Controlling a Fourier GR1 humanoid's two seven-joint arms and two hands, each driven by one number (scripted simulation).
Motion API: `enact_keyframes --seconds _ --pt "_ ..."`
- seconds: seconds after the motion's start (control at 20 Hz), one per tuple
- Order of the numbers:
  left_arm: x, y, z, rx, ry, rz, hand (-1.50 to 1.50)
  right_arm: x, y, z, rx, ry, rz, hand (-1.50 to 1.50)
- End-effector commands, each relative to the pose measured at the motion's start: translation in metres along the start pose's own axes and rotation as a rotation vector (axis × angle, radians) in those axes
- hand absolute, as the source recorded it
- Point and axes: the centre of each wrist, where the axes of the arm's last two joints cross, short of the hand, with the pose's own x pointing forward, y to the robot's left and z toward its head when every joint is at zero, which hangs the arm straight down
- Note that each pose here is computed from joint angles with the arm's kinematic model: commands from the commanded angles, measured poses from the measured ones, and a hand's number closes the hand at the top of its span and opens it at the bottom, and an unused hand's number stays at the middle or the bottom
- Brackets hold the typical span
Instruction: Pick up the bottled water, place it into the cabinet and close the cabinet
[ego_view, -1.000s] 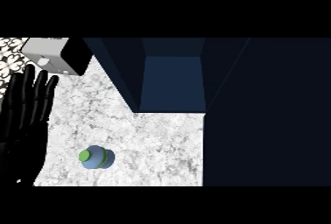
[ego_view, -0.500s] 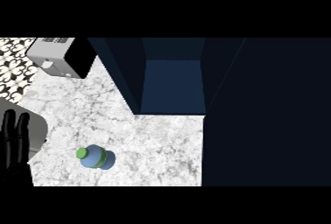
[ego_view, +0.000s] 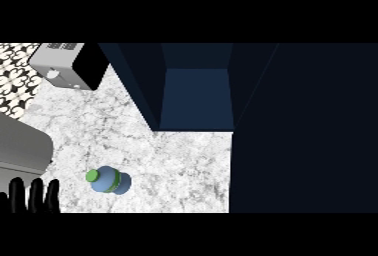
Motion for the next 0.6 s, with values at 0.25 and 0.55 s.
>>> enact_keyframes --seconds 0.25,0.55 --pt "0.025 -0.013 0.042 0.042 -0.042 -0.021 -1.5 0.016 0.003 0.03 -0.003 -0.007 -0.022 -1.5" --pt "0.011 -0.024 0.058 0.036 -0.049 -0.041 -1.5 0.042 0.008 0.038 0.021 -0.023 -0.009 -1.5"
